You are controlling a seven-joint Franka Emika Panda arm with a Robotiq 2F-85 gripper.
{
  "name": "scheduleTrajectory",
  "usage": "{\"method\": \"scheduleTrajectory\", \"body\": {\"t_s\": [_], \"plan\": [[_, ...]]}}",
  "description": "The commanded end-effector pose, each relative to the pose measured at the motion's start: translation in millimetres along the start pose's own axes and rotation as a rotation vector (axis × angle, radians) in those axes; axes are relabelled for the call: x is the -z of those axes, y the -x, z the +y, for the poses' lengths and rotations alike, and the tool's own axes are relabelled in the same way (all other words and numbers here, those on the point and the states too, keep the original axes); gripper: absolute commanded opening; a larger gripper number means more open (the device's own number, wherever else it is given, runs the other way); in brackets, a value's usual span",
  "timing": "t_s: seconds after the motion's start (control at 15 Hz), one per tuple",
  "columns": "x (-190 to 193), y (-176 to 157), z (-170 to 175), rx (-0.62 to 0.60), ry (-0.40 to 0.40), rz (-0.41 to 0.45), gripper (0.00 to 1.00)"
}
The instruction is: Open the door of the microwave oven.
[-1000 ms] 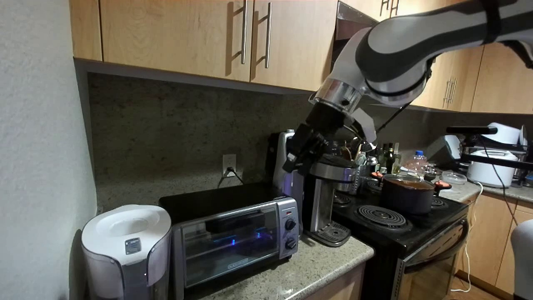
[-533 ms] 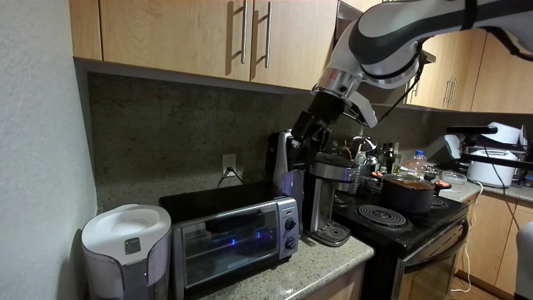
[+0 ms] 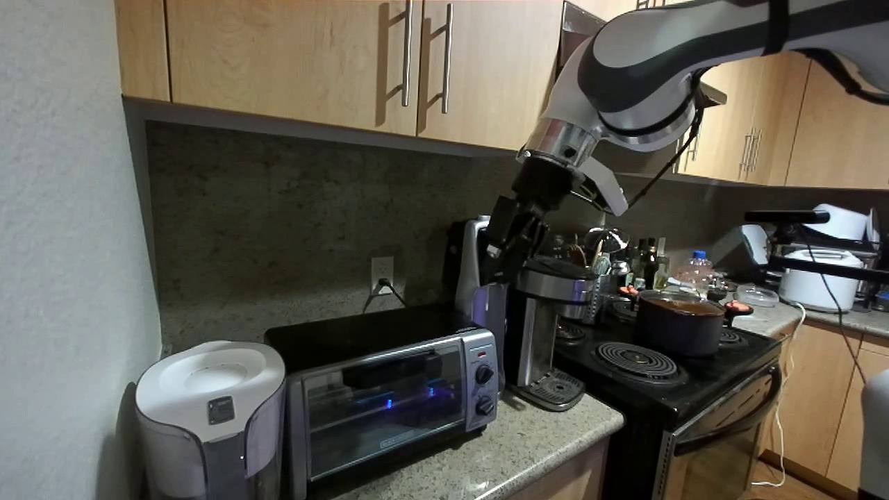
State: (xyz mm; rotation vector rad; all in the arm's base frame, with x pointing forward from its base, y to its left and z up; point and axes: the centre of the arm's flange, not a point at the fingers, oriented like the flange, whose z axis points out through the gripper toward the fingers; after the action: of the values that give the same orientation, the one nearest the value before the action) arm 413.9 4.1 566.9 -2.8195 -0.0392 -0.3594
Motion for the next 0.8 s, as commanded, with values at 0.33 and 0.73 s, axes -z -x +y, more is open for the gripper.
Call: {"method": "scheduleTrajectory", "body": {"t_s": [0.33, 0.73], "plan": [[-35, -42, -30, -0.059, 0.053, 0.025, 0.04], [-77, -80, -53, -0.107, 0.137, 0.032, 0.00]]}}
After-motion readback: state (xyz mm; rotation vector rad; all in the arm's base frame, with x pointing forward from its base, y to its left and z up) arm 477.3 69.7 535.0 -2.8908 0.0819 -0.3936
